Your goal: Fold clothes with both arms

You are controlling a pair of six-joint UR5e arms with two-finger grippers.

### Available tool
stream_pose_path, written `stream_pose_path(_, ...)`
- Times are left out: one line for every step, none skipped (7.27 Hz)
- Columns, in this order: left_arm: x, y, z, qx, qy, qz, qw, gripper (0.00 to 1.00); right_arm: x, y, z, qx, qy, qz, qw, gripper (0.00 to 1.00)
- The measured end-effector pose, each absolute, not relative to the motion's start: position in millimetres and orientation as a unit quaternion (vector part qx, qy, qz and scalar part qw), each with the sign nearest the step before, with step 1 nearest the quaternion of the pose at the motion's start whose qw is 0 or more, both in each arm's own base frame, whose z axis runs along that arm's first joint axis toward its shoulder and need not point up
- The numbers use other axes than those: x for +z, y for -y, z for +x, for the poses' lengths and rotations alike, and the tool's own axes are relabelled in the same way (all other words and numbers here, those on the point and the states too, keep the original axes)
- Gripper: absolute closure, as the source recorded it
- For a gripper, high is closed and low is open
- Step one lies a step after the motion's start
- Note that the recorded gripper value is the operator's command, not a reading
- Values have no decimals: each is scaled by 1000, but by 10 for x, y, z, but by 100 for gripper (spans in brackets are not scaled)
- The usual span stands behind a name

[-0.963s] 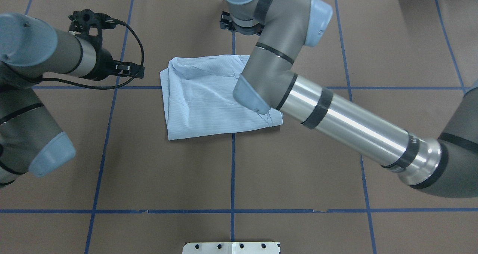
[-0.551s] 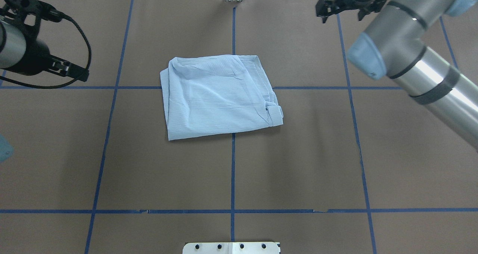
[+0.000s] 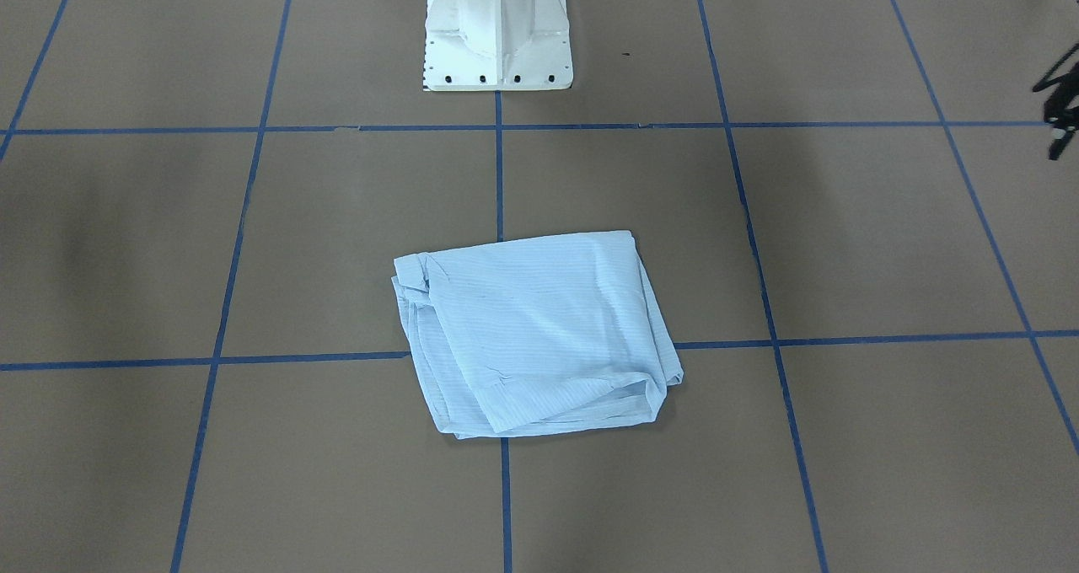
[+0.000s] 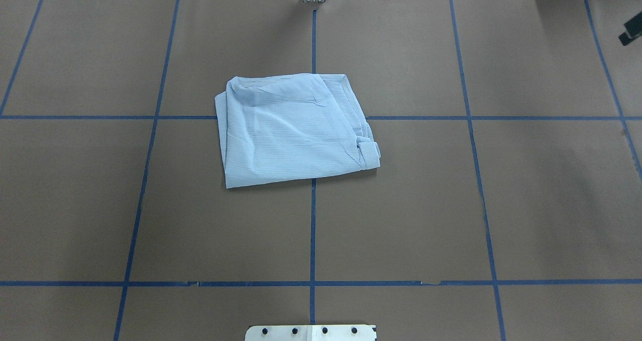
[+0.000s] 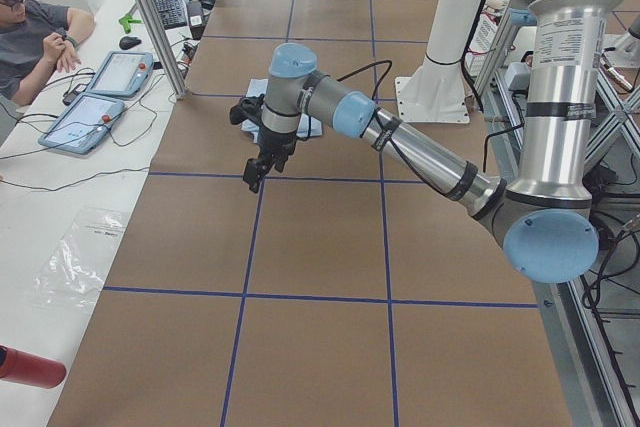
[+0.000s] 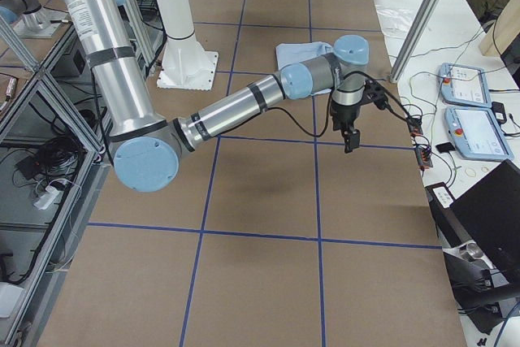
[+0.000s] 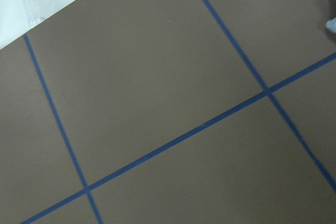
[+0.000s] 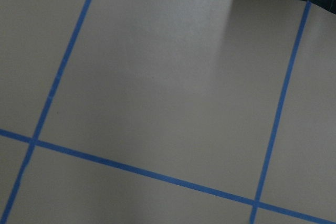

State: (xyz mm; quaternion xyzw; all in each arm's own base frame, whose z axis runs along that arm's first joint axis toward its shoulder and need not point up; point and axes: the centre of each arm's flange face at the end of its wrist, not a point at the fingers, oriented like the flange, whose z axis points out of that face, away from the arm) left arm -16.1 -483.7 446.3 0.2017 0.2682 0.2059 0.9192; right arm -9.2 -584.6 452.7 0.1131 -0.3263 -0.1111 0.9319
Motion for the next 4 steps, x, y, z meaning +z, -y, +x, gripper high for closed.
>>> stream_pose_path(4920, 4845, -524, 194, -279, 178, 924, 0, 4986, 5546, 203, -113, 336, 96, 930, 0)
stream_pose_path(5353, 4832, -720, 175, -295, 148, 928, 0, 5424, 5188, 357, -103, 343, 68, 931, 0)
stream_pose_path(5679, 4804, -830, 160, -304, 125, 931, 0, 5801, 4860, 438, -88, 345, 38, 934, 0)
stream_pose_path(5826, 4774, -911, 148, -308, 116, 932, 0, 6053, 4631, 505, -76, 346, 17, 935, 0)
